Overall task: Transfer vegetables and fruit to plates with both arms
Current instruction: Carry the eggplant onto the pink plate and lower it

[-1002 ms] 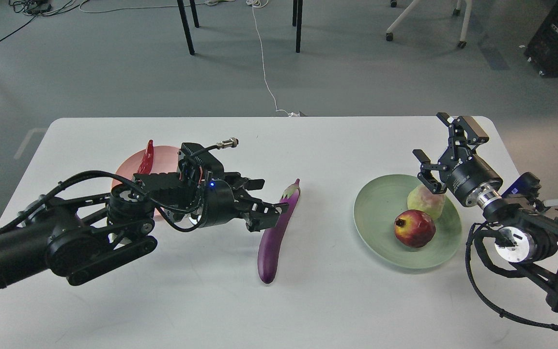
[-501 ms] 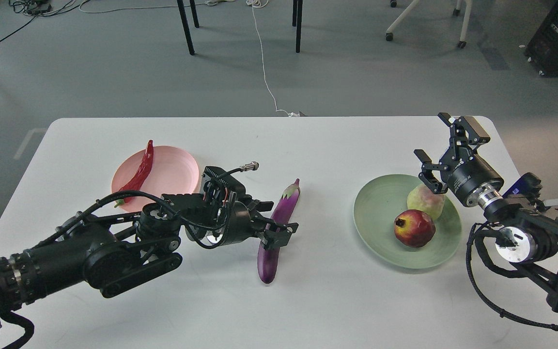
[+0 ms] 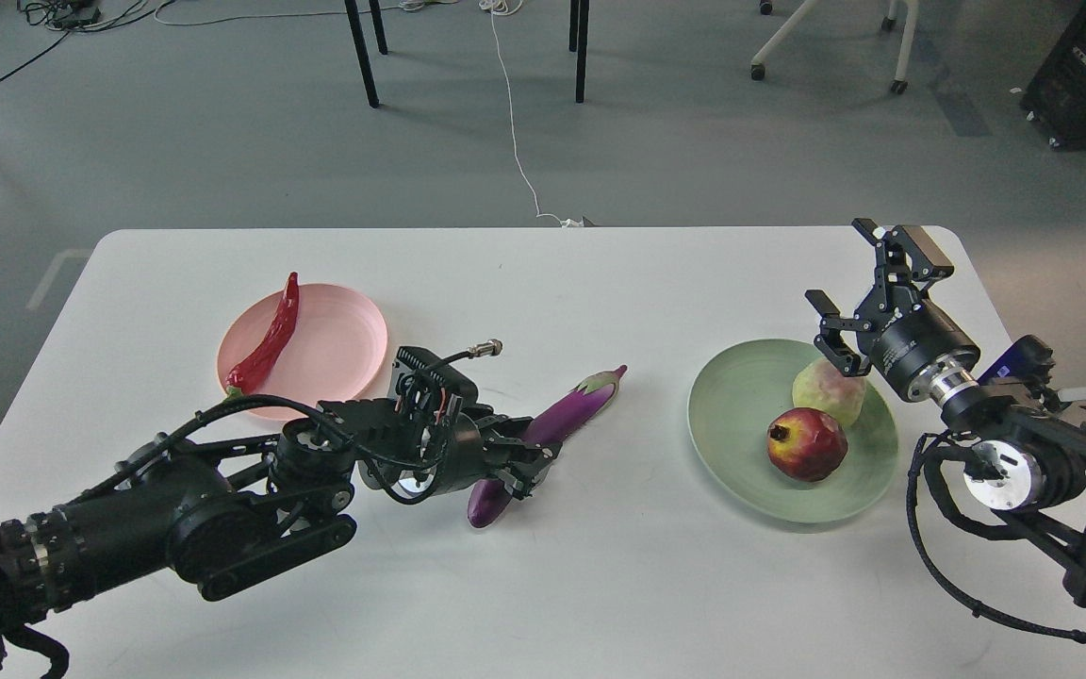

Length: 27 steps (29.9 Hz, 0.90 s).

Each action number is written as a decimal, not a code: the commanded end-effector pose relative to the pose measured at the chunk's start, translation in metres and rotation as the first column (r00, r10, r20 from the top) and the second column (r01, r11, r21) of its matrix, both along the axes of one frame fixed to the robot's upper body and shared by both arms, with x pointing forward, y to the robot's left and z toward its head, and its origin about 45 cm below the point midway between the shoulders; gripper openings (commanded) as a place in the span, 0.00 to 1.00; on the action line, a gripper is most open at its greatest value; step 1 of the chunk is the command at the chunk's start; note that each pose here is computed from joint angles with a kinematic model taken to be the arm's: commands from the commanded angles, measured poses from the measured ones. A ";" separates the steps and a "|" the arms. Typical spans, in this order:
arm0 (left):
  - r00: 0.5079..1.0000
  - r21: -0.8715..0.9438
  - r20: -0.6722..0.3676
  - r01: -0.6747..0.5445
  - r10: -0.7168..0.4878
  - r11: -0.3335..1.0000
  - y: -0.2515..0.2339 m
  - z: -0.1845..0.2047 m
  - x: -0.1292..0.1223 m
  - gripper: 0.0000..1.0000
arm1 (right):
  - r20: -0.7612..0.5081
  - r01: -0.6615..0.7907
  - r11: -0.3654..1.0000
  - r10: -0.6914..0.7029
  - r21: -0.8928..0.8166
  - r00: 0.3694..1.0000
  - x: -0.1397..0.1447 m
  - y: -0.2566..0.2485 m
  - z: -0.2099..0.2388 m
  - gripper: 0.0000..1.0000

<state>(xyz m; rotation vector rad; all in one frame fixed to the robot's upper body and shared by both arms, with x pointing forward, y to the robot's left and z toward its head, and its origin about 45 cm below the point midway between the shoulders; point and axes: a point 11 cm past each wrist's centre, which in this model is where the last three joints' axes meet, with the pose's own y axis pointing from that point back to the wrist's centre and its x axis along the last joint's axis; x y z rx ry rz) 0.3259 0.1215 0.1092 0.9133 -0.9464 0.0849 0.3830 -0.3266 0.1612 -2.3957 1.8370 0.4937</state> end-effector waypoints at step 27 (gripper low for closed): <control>0.863 0.018 0.071 -0.503 0.501 0.864 0.235 0.039 0.036 0.31 | 0.001 -0.003 1.000 0.003 0.006 1.000 0.000 0.003 0.000 0.99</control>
